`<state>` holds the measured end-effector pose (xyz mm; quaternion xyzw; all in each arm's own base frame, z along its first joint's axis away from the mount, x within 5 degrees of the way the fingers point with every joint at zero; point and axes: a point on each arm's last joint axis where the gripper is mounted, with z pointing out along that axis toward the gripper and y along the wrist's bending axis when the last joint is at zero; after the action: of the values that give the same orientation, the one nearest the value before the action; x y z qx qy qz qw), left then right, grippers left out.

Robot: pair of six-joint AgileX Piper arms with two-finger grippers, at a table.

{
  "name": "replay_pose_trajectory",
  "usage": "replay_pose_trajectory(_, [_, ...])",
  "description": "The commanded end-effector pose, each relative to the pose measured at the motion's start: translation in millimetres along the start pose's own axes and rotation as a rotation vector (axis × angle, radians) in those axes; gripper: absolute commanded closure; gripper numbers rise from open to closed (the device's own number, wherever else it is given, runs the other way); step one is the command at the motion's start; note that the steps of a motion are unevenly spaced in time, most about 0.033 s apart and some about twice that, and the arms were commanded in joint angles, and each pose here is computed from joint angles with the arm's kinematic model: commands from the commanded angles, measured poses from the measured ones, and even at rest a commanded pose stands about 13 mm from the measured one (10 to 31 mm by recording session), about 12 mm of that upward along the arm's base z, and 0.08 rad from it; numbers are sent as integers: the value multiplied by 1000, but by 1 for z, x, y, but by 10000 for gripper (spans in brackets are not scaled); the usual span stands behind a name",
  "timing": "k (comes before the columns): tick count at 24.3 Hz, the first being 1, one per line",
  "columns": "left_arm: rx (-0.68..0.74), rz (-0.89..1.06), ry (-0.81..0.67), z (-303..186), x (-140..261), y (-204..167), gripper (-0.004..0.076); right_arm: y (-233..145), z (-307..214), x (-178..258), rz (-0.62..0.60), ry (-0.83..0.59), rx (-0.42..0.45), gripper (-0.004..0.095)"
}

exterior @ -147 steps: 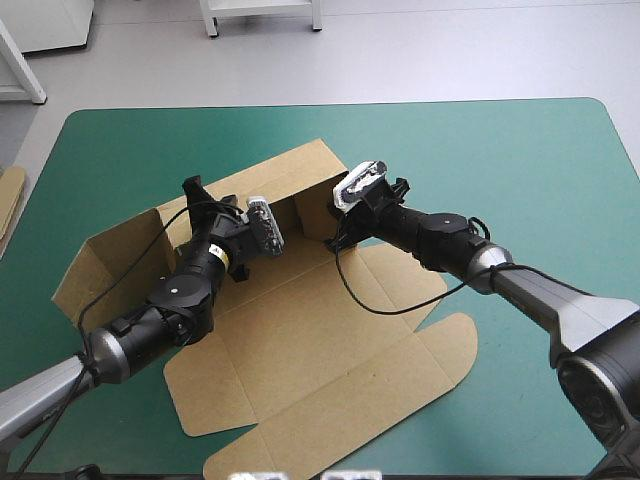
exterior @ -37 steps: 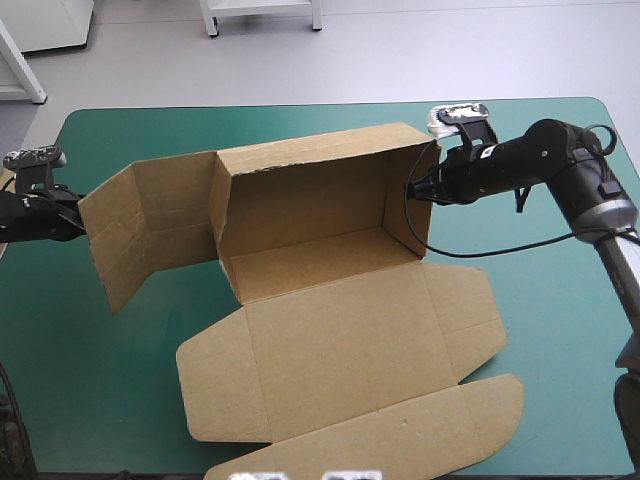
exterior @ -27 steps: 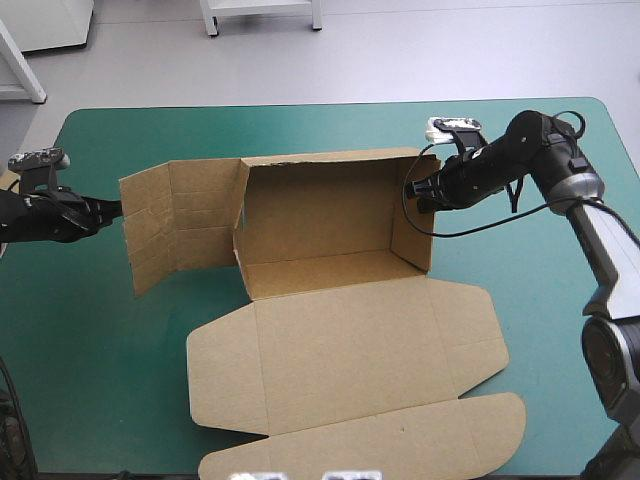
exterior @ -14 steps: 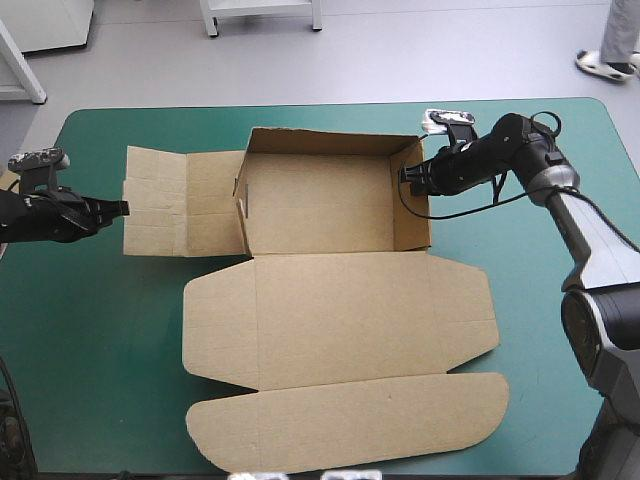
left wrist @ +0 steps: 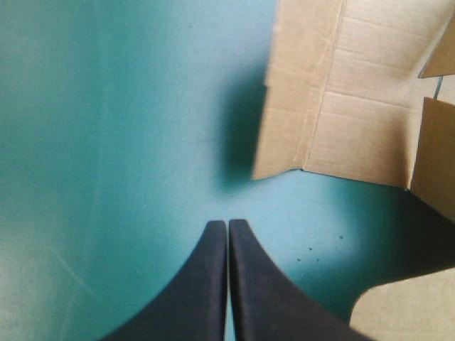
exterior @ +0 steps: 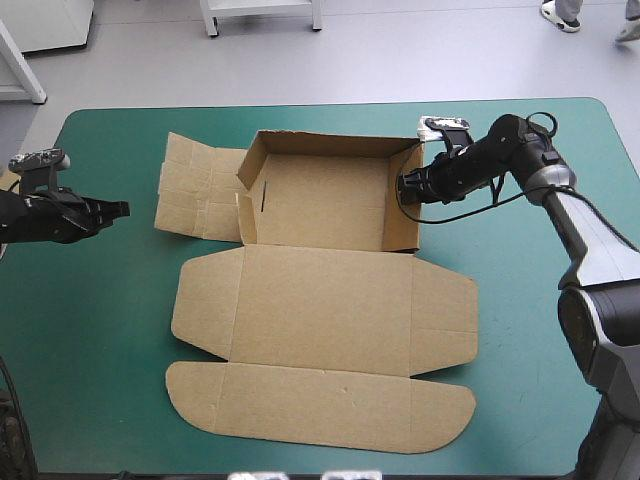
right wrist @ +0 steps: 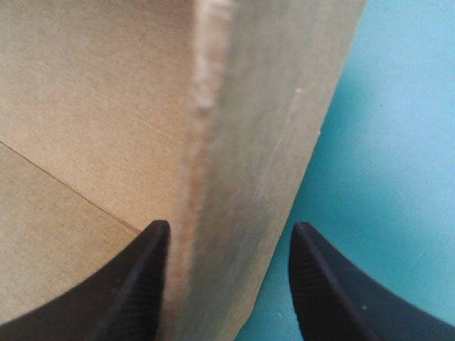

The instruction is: Fold the box

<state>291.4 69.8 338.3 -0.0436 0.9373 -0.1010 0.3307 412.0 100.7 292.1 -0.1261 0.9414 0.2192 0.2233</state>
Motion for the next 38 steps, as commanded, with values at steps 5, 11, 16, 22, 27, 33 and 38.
replay_pose_trajectory(5, [7, 0, -100, -18, -12, -6, 731, 35, -73, -27, -64, -126, -33, 424])
replay_pose_trajectory(11, [7, 0, -100, -18, -12, -6, 731, 42, -107, -38, -47, -174, 56, 424])
replay_pose_trajectory(16, [11, -4, -102, -18, -12, -7, 732, 44, -91, -37, -47, -124, 162, 424])
replay_pose_trajectory(22, [22, -8, -95, -18, -11, -8, 732, 41, -37, -37, 9, -19, 178, 424])
replay_pose_trajectory(27, [23, -9, -96, -18, -12, -8, 732, 41, -23, -36, -2, 15, 206, 424])
replay_pose_trajectory(33, [20, -8, -97, -18, -12, -8, 732, 40, -6, -35, 0, 42, 209, 424])
replay_pose_trajectory(38, [20, -8, -97, -18, -12, -8, 732, 35, 12, -33, 14, 82, 212, 425])
